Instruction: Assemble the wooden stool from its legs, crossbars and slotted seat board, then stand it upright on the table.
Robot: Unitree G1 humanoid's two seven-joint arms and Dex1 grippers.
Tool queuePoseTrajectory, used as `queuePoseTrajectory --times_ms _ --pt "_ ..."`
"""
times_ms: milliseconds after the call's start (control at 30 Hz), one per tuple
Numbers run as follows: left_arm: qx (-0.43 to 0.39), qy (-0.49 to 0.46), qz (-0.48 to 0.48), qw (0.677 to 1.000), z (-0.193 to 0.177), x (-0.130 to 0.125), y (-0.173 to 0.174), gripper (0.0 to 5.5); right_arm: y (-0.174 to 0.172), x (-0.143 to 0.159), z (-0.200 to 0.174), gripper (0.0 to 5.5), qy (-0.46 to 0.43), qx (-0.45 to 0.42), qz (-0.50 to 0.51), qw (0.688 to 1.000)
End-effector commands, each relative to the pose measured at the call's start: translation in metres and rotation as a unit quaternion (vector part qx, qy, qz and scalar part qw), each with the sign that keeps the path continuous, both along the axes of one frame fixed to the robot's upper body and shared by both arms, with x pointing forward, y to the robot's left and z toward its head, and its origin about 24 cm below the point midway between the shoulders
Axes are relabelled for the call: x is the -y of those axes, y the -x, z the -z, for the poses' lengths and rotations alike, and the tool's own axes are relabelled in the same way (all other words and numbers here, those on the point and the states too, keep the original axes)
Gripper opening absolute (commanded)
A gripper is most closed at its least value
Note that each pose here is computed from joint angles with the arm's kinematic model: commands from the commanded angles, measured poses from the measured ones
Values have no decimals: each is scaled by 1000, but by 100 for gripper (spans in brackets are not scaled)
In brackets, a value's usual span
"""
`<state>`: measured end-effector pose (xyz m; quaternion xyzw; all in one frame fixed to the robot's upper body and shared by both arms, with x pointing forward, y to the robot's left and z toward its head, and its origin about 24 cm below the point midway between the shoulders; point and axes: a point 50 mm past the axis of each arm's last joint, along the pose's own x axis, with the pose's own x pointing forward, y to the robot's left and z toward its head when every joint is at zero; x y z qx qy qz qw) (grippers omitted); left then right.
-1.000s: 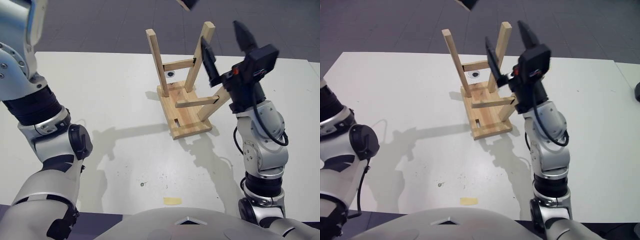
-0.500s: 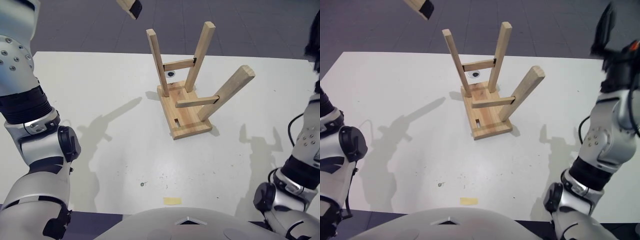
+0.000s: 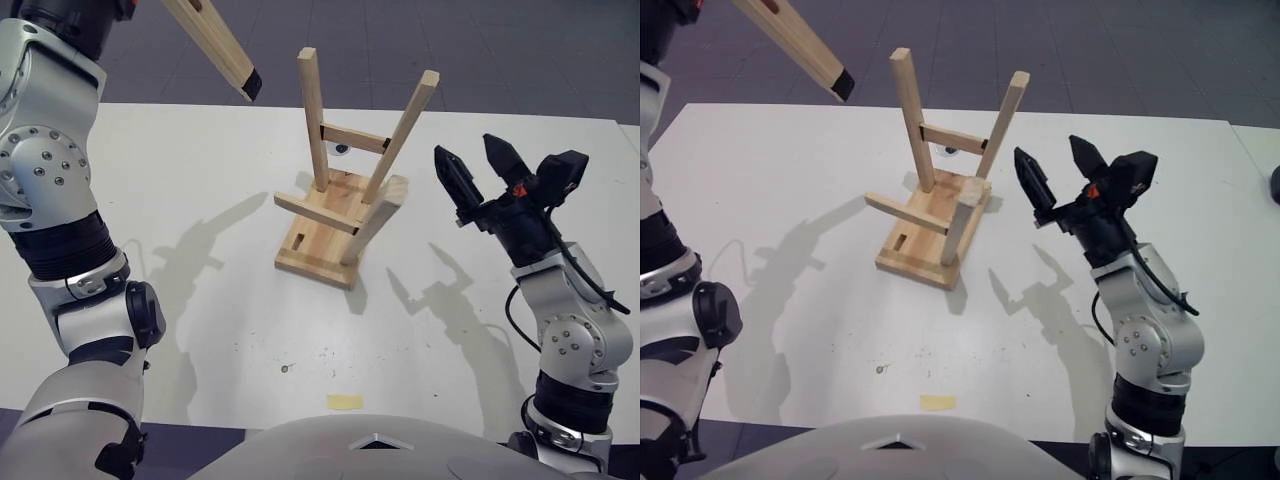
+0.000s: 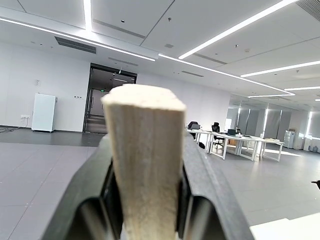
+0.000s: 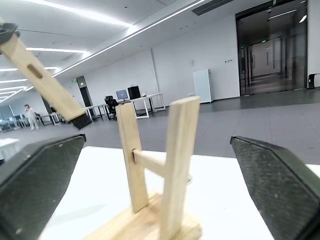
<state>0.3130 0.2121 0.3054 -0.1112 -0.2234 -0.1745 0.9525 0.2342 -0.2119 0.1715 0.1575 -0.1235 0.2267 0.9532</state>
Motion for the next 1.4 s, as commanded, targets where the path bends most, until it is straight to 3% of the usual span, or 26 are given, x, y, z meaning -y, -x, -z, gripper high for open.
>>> queuePoseTrajectory --times_ms 33,200,467,700,867,1100,1233,1400 --pt "-16 -33 -17 999 7 -11 3 102 10 4 -36 540 -81 49 -105 990" --pt "-34 -55 -16 998 18 -14 3 102 23 -36 -40 540 -66 24 -277 958" --pt "-62 -19 13 998 29 -2 -2 102 14 -81 5 540 45 -29 -311 949" --pt "-93 -74 39 992 47 6 3 102 8 -80 7 451 122 7 -303 945" --pt "-129 -99 47 986 68 6 12 102 8 -81 5 366 126 23 -302 945" --pt "-125 -86 113 982 70 16 23 102 14 -78 9 265 132 2 -328 935" --pt "-130 -83 118 981 73 17 23 102 12 -77 10 229 136 0 -319 938" --pt "-133 -75 121 981 75 22 23 102 10 -77 15 224 144 -5 -284 948"
